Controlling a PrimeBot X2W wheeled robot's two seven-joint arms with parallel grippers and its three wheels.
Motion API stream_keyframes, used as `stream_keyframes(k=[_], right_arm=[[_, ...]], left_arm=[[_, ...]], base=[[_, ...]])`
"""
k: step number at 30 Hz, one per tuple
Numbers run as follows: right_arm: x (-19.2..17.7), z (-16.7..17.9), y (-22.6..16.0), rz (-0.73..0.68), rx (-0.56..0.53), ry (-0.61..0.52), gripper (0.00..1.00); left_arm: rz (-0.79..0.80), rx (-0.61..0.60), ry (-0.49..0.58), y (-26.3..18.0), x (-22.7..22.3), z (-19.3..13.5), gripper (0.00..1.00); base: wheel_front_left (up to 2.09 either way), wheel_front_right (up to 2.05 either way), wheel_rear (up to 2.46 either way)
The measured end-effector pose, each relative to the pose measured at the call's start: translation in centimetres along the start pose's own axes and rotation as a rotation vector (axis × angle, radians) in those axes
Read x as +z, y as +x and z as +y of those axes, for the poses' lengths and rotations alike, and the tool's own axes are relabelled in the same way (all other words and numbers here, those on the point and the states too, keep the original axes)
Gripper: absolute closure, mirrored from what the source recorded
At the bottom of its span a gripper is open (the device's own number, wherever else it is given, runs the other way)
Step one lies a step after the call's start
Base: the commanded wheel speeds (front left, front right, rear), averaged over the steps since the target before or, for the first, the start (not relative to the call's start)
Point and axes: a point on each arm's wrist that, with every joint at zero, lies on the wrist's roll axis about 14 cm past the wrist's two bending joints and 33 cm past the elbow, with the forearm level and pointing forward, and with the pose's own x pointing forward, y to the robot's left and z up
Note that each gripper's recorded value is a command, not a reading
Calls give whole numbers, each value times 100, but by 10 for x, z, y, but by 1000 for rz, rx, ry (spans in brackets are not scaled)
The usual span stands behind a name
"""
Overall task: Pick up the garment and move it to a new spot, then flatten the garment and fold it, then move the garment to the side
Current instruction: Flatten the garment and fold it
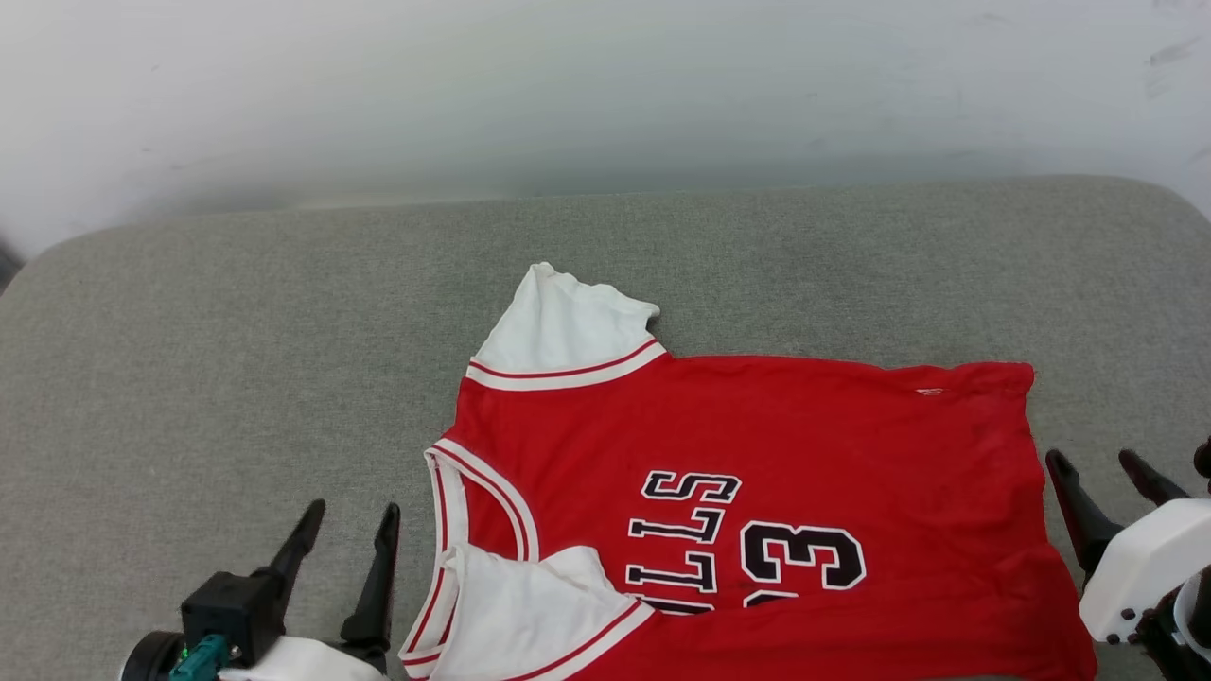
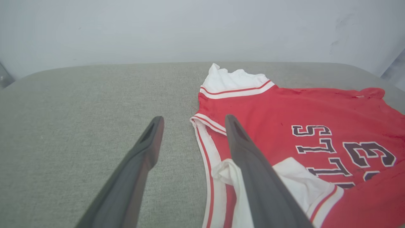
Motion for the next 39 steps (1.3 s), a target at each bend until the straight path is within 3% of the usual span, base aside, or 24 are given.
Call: stream_keyframes(k=[9,16,28,39], right_arm=[[69,31,-13,-404,88,2,0],[86,46,-23,-579,127,32,0],[75,44,-13,-592,116,70,0],[76,29,12,-576,74,106,0]], left_arm=[[-313,34,-13,11,81,-4,0],[-360,-3,-24,12,87,-11,0],[-313,-126,-5,43,69,-30,0],[-166,-331,135,146,87,-44,0]], base=[[0,0,0],[0,0,0],[0,0,0],[0,0,0]])
